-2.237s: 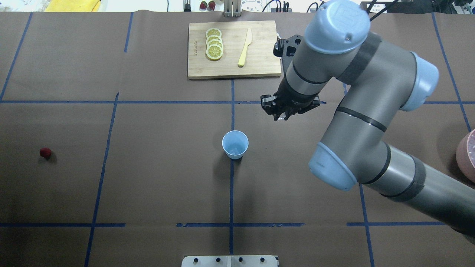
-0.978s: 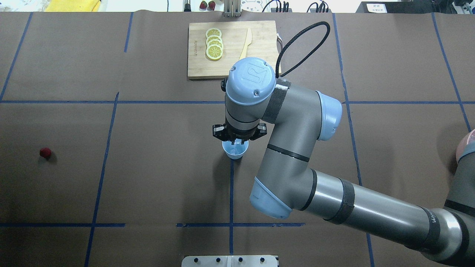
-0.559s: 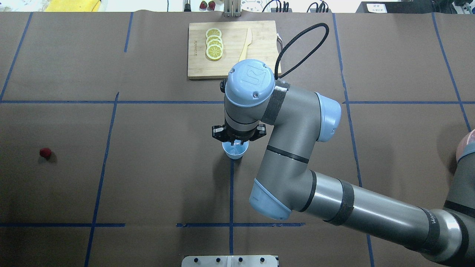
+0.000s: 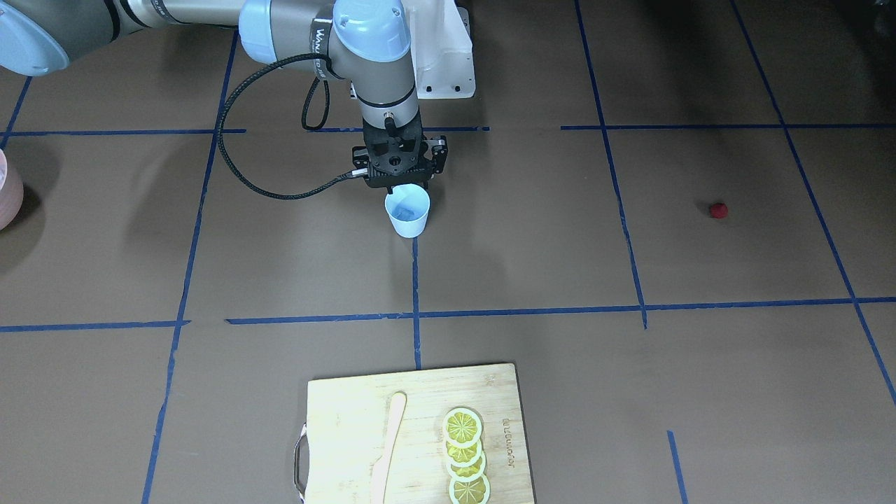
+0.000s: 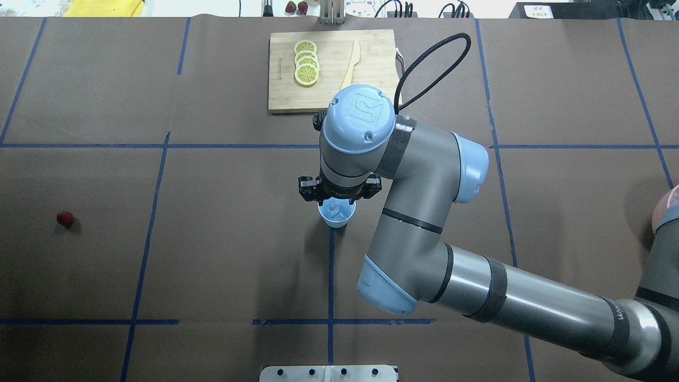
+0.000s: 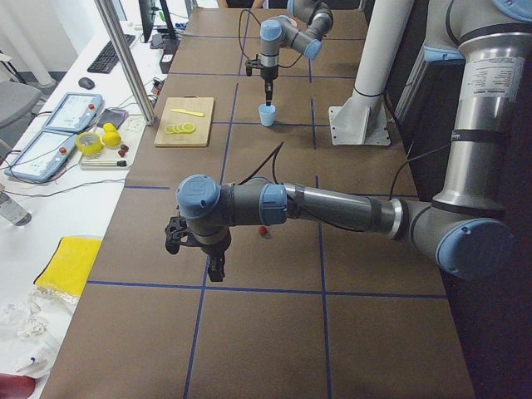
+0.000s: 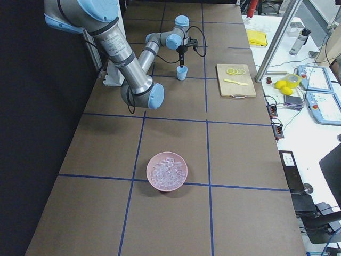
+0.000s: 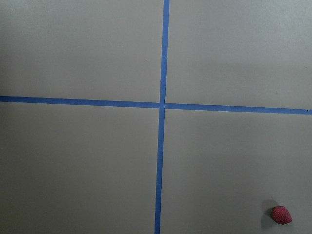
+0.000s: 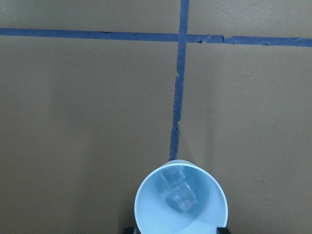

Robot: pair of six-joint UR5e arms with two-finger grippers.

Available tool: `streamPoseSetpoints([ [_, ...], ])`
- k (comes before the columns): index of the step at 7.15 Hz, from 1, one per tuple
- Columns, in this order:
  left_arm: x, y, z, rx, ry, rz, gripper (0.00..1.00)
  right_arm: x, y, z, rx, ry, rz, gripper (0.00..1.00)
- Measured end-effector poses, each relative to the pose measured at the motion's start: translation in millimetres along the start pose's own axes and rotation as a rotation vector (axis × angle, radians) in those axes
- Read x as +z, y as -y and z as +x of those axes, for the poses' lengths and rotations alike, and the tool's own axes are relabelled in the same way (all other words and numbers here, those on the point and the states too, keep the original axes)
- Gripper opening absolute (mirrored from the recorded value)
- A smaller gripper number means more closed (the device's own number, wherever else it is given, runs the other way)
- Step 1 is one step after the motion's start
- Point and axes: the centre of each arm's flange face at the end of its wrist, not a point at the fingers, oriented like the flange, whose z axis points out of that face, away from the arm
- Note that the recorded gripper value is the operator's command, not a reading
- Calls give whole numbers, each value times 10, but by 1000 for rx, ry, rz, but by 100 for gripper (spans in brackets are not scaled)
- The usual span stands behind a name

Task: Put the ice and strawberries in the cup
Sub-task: 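Move the right gripper back toward the pink ice bowl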

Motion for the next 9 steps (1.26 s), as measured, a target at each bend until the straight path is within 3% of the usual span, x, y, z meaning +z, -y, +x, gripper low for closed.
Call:
streamPoseSetpoints([
  [1, 0, 0, 0, -2, 0, 0, 100, -21, 8, 5, 1, 2, 3, 93],
  [2, 2, 0, 1, -3, 0, 0, 100, -104, 59, 56, 8, 5, 13, 99],
  [4, 5, 1, 5, -4, -1, -1, 100, -494, 205, 582, 34, -21, 48, 99],
  [6, -1, 6, 14, -3, -1, 0, 100, -976, 277, 1405, -30, -89, 82, 99],
  [9, -22, 7, 38, -1, -1, 5, 100, -1460, 302, 2834, -137, -128, 57, 99],
])
